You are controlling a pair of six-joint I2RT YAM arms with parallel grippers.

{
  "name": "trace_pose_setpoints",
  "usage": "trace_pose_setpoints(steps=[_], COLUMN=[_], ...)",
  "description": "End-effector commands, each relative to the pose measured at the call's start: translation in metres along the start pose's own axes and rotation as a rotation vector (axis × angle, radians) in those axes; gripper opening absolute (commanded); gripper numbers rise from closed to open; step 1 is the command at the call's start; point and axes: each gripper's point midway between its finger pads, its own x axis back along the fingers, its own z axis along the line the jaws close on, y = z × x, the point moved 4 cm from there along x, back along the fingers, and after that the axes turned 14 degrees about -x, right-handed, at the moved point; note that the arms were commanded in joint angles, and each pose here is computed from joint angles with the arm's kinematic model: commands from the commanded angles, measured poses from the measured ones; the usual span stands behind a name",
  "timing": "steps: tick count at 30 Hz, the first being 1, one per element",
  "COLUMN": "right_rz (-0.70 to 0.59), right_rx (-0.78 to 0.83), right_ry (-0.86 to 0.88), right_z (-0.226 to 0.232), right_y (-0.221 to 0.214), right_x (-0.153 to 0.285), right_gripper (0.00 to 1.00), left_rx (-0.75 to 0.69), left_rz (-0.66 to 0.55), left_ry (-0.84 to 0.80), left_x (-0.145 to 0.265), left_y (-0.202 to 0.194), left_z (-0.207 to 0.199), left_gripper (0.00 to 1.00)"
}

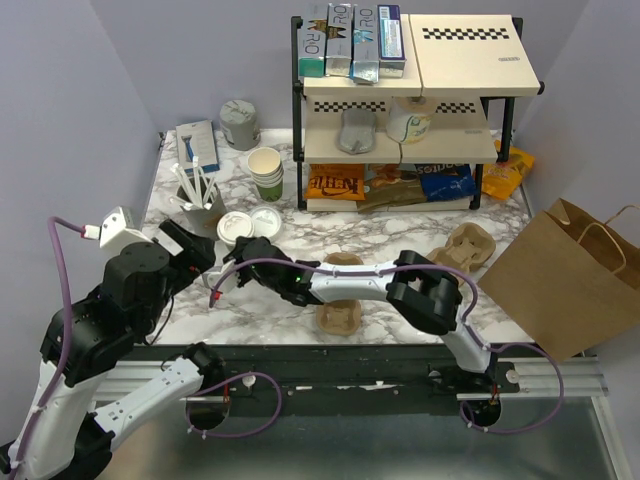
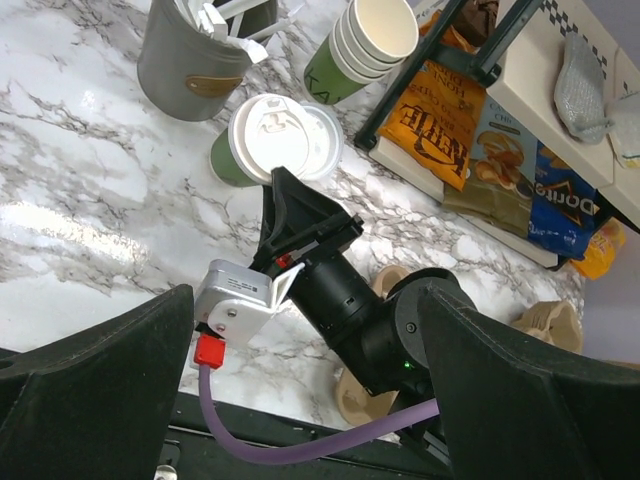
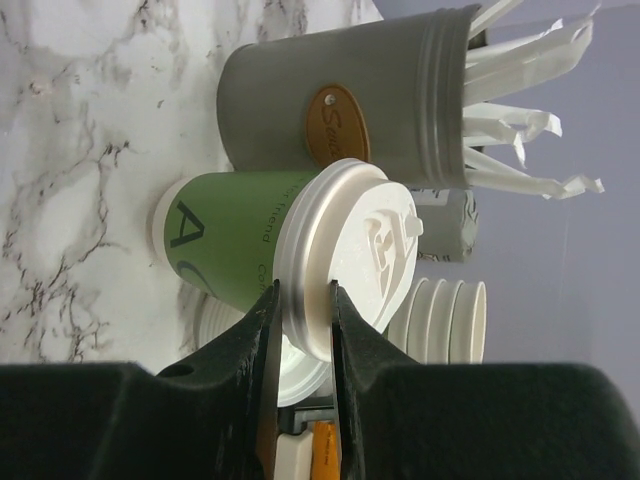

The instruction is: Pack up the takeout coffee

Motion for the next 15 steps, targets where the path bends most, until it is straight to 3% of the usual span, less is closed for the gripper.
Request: trace_pose_setpoints(steps=[1, 10, 15], right_rz=[0.000, 0.024, 0.018], right_rx=[0.006, 0.008, 0.005], right_ry=[-0.044, -0.028, 0.007], right_z=[-0.006, -0.010, -0.006], right_y=[0.007, -0.003, -0.002], right_x=[-0.009, -0.016, -0.013], right_gripper=[0.31, 0.41, 0.58], left_rx=[-0.030, -0.035, -0.038], left_rz=[0.017, 0.022, 0.025], left_ry=[-0.025, -0.035, -0.034], left_x=[-0.004, -0.005, -0.005], left_y=[-0.001, -0.002, -0.003], left_z=[-0.008, -0.010, -0.010], left_gripper=[0.99, 0.99, 0.99])
